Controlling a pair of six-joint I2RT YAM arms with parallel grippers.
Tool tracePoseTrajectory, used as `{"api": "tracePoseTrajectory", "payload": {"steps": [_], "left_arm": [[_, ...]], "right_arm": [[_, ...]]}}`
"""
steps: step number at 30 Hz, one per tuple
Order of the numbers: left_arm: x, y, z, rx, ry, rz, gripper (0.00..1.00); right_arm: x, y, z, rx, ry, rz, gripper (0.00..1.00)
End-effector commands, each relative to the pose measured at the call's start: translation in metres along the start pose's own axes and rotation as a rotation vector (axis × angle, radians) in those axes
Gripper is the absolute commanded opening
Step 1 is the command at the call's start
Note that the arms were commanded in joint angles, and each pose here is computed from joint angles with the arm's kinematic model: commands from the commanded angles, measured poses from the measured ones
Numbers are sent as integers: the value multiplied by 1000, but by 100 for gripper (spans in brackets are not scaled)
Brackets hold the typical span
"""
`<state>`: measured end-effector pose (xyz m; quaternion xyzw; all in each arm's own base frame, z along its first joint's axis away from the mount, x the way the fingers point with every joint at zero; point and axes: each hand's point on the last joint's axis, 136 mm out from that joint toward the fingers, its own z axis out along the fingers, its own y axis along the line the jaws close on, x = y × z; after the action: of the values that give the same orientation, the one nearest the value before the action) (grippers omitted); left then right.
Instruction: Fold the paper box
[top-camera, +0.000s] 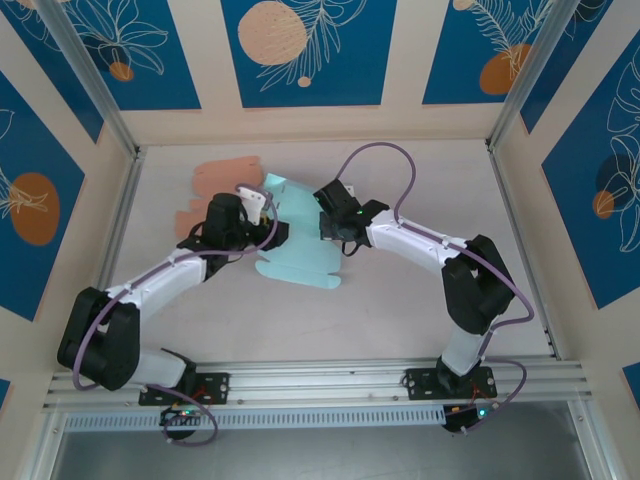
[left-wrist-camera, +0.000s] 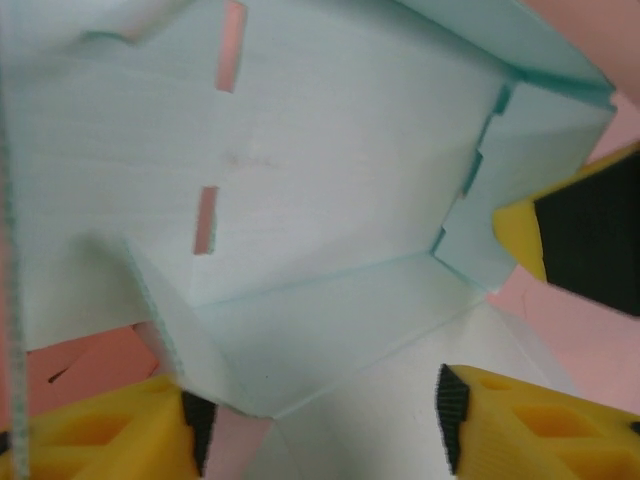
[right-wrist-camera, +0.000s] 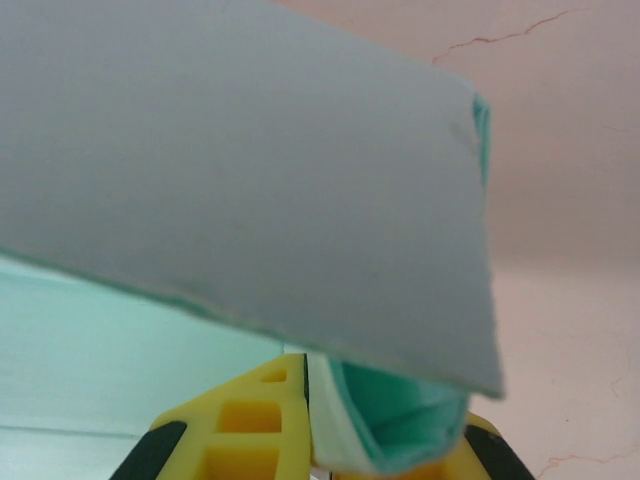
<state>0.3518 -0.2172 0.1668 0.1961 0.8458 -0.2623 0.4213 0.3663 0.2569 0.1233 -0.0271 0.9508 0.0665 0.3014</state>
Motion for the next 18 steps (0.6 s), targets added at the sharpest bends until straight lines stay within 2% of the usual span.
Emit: {"api": "tracePoseTrajectory", "payload": {"steps": [1, 3, 7, 8, 10, 14, 18], "left_arm": [[-29, -34, -11, 157, -40, 238, 73], [-18, -42, -13, 210, 12, 300, 85], [-14, -37, -14, 191, 40, 319, 87], [-16, -36, -14, 188, 25, 308, 88], [-22, -35, -17, 182, -25, 285, 99], [-40, -39, -34, 173, -113, 244, 100], [-53, -59, -66, 232, -200, 224, 100]], "right_arm": [[36, -1, 3, 34, 119, -141, 5], [35, 0, 2, 28, 118, -145, 5], [34, 0, -1, 24, 117, -141, 5], [34, -2, -1, 27, 119, -138, 5], [34, -3, -1, 32, 122, -123, 5], [38, -10, 2, 37, 145, -81, 5], [39, -11, 1, 31, 157, -71, 5]]}}
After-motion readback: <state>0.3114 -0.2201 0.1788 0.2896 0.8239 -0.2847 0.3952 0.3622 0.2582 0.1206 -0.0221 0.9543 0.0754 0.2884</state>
